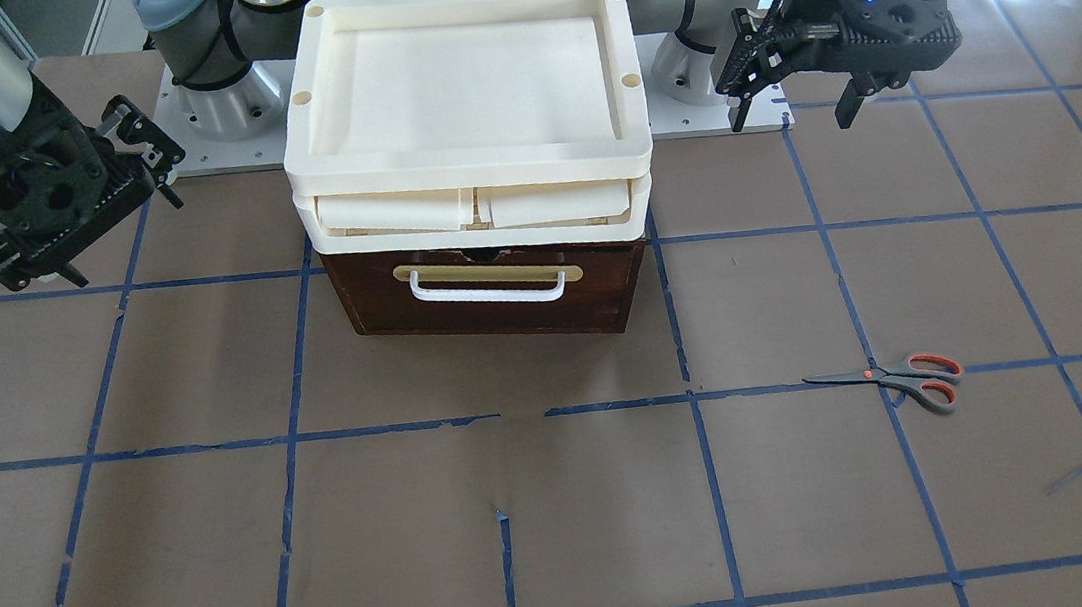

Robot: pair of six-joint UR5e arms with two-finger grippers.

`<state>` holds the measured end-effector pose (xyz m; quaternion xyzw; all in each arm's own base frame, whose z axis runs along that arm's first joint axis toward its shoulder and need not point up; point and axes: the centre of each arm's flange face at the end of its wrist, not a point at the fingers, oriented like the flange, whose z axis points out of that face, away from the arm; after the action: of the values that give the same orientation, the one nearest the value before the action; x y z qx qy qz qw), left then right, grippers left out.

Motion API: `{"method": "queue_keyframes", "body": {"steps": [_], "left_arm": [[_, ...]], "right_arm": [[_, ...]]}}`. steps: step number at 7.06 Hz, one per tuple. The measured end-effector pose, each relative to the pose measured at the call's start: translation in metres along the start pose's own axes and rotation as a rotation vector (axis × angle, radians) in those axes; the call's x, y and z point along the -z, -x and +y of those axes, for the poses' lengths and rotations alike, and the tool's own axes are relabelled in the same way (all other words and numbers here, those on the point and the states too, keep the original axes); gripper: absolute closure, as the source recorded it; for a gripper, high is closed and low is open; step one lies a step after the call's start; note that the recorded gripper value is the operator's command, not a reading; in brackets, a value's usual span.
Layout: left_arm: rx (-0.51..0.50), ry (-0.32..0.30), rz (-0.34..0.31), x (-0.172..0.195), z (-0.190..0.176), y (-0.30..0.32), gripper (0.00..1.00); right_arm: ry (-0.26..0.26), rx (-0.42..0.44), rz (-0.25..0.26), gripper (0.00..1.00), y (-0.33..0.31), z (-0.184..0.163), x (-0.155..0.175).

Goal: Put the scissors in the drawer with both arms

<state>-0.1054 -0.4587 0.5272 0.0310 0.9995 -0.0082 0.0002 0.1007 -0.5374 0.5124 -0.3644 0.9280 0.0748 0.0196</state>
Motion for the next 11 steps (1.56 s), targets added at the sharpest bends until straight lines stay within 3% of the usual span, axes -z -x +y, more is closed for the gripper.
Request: {"method": "queue_keyframes", "body": {"steps": [3, 11], "left_arm": [[-0.002, 0.006, -0.002, 0.001, 0.003, -0.001, 0.00], [-0.005, 0.009, -0.011, 0.000, 0.004, 0.001, 0.00]], "right_arm": [[0.017, 0.151, 0.038, 0.00, 0.001, 0.005, -0.013], [0.004, 0.123, 0.065, 0.00, 0.002, 0.010, -0.004]]}}
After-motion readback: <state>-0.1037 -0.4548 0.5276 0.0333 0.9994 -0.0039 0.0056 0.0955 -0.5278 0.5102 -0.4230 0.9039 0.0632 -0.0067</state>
